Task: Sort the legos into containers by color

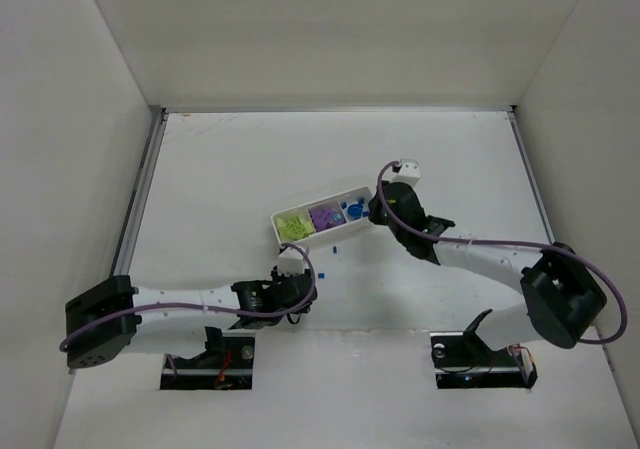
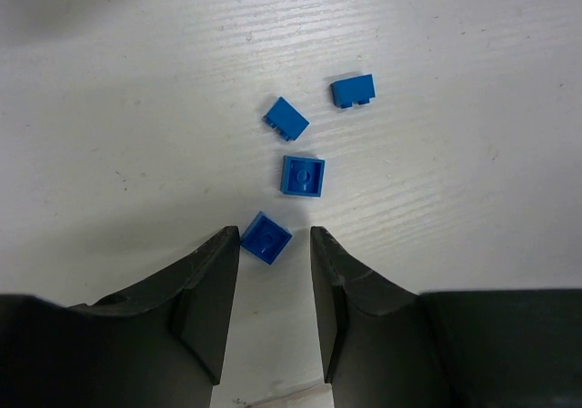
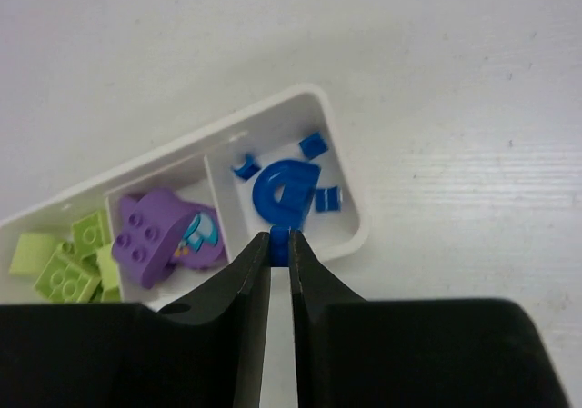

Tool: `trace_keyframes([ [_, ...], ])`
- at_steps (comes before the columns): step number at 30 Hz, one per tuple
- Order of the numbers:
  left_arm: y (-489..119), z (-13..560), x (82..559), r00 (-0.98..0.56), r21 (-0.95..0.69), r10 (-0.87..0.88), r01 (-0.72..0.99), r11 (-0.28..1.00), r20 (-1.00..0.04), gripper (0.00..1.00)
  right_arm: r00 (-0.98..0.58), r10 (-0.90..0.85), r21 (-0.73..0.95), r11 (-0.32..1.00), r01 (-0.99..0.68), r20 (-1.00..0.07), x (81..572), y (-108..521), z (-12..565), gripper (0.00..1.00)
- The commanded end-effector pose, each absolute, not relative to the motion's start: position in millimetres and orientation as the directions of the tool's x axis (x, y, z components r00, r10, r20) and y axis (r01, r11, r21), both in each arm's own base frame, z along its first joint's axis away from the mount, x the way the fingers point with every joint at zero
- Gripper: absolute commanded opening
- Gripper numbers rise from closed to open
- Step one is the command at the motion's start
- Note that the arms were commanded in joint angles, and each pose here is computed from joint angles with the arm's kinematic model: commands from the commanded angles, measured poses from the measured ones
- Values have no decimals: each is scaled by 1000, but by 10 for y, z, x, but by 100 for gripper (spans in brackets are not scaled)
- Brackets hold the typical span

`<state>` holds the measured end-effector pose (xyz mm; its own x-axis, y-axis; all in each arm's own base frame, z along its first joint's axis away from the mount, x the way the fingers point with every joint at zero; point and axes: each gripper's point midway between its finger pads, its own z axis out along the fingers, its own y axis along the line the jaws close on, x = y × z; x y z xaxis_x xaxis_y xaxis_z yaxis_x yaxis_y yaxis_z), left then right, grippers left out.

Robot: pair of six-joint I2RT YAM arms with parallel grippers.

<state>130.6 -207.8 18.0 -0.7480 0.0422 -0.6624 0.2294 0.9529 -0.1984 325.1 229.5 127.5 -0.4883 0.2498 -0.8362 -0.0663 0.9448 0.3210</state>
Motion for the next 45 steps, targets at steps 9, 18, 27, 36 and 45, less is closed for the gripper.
trace_keyframes([
  [9, -2002, 77, 1303, -752, -122, 115, 251, 960, -649, 32, -463, 251, 341, 932, -120, -850, 3746, 2543, 1398, 23],
  [18, -1968, 40, 1294, -755, -96, 139, 259, 961, -641, 28, -446, 258, 345, 930, -124, -857, 3595, 2486, 1458, 40],
  [27, -1937, 56, 1298, -749, -46, 164, 251, 967, -642, 15, -426, 281, 369, 919, -137, -860, 3397, 2392, 1566, 41],
  [36, -2232, 714, 1421, -687, -187, 46, 261, 947, -725, 13, -399, 296, 384, 910, -159, -868, 3187, 2254, 1702, 47],
  [45, -2764, 1515, 2066, -559, -312, -114, 273, 910, -821, 13, -334, 371, 414, 908, -65, -867, 3069, 1807, 1699, 41],
])
